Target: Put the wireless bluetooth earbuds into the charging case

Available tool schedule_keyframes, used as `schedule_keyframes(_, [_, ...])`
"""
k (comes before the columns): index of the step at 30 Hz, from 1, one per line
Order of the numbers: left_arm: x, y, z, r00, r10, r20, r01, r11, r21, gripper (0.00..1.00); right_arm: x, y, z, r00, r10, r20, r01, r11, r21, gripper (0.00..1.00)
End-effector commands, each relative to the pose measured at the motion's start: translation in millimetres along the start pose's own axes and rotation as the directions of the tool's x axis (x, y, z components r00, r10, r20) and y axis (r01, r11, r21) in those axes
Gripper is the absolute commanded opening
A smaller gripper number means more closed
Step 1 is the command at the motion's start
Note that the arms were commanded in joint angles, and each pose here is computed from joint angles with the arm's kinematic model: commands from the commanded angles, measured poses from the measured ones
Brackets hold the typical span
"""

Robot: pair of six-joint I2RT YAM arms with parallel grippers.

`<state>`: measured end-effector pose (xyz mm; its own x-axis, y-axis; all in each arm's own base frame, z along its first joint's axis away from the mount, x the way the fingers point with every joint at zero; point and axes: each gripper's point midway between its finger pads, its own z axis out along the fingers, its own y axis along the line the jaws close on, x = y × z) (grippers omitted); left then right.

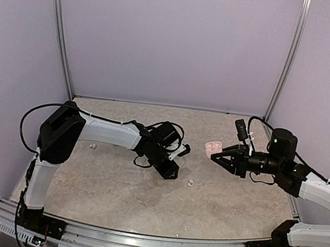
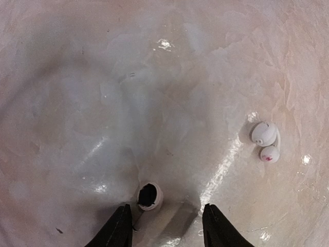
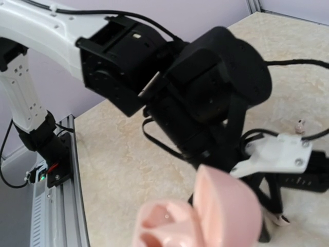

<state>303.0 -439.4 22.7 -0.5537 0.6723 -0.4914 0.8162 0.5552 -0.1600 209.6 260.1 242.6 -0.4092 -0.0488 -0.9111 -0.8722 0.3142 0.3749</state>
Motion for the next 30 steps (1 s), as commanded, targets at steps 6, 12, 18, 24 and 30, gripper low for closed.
schedule_keyframes(6, [7.9, -47.4, -15.4, 0.997, -0.035, -0.074, 0.045, 0.988, 0.146, 0.45, -2.6, 1.4, -2.4, 1.0, -0.008, 0.008, 0.008, 1.0, -0.008, 0.01])
schedule_keyframes(12, [-13.3, -25.2, -23.3, 0.995, -0.097, -0.003, 0.097, 0.991, 0.092, 0.44, -4.2, 2.4, -3.3, 1.0, -0.011, 0.009, 0.011, 1.0, -0.007, 0.01])
schedule_keyframes(18, [-41.6, 5.3, -46.4, 0.983, -0.144, 0.114, 0.147, 0.989, -0.024, 0.43, -5.1, 2.4, -4.3, 1.0, -0.012, 0.014, 0.012, 1.0, -0.002, 0.01])
schedule_keyframes(24, [-47.8, 9.9, -37.6, 0.982, -0.144, 0.118, 0.149, 0.988, -0.032, 0.4, -5.1, 2.7, -4.5, 1.0, -0.012, 0.014, 0.012, 1.0, -0.002, 0.01])
schedule_keyframes(30, [-49.2, 10.3, -24.4, 0.983, -0.143, 0.113, 0.147, 0.989, -0.025, 0.38, -4.7, 2.5, -5.8, 1.0, -0.008, 0.014, 0.008, 1.0, 0.004, 0.01])
